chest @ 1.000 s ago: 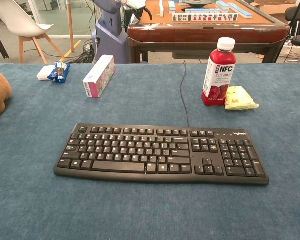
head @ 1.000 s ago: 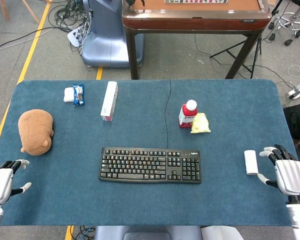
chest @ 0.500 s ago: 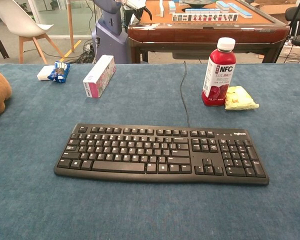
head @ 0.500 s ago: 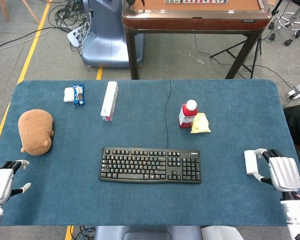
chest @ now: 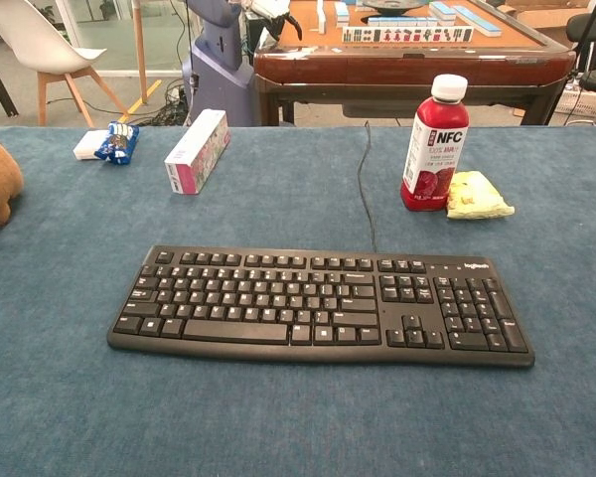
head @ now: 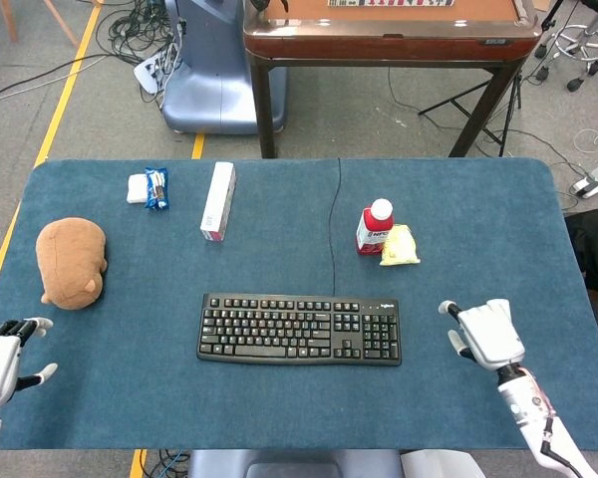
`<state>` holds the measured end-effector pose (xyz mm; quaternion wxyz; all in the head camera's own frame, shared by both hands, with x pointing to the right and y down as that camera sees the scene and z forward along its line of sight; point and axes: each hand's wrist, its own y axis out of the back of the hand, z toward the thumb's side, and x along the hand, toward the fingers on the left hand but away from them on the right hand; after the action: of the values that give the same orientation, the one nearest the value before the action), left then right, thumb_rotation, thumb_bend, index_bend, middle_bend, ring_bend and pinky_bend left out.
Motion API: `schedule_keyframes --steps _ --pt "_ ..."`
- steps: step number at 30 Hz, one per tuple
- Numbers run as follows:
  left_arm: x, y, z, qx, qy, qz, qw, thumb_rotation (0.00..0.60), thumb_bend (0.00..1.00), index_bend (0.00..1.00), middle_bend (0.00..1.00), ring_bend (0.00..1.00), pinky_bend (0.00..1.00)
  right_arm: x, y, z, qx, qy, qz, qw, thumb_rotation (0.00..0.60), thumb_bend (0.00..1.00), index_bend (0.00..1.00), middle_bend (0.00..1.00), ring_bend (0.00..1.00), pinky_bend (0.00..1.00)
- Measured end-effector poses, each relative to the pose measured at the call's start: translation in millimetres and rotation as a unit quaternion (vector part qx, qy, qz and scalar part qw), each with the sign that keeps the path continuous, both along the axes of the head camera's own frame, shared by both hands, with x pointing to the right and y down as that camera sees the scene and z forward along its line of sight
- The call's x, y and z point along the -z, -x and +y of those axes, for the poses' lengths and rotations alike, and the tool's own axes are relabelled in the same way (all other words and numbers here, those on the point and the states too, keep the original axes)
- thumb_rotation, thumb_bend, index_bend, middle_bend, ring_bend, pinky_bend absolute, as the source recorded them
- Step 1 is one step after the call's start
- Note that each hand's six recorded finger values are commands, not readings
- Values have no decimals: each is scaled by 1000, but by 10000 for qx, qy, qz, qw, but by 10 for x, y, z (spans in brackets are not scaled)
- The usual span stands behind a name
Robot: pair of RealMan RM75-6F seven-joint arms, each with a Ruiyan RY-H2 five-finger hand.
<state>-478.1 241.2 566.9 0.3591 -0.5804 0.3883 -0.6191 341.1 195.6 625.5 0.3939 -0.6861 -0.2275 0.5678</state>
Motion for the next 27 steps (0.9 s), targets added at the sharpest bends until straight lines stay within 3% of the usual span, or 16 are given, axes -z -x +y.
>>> schedule_keyframes --steps 5,9,15,27 --pt "38 5 -2 0 -40 -8 10000 600 29 366 448 347 563 -195 279 40 318 244 -13 9992 600 809 378 1000 1000 1000" --pt "43 19 -8 25 -38 -10 10000 600 30 367 447 347 563 -304 426 76 449 348 -41 9984 600 900 378 1000 1000 1000" --pt "65 34 -16 44 -30 -33 10000 600 29 369 447 347 563 -412 587 110 592 422 -69 9973 600 952 378 1000 1000 1000" --pt "118 65 -38 167 -47 -68 9998 600 29 376 447 347 563 -567 660 162 676 560 -36 9961 600 962 378 1000 1000 1000"
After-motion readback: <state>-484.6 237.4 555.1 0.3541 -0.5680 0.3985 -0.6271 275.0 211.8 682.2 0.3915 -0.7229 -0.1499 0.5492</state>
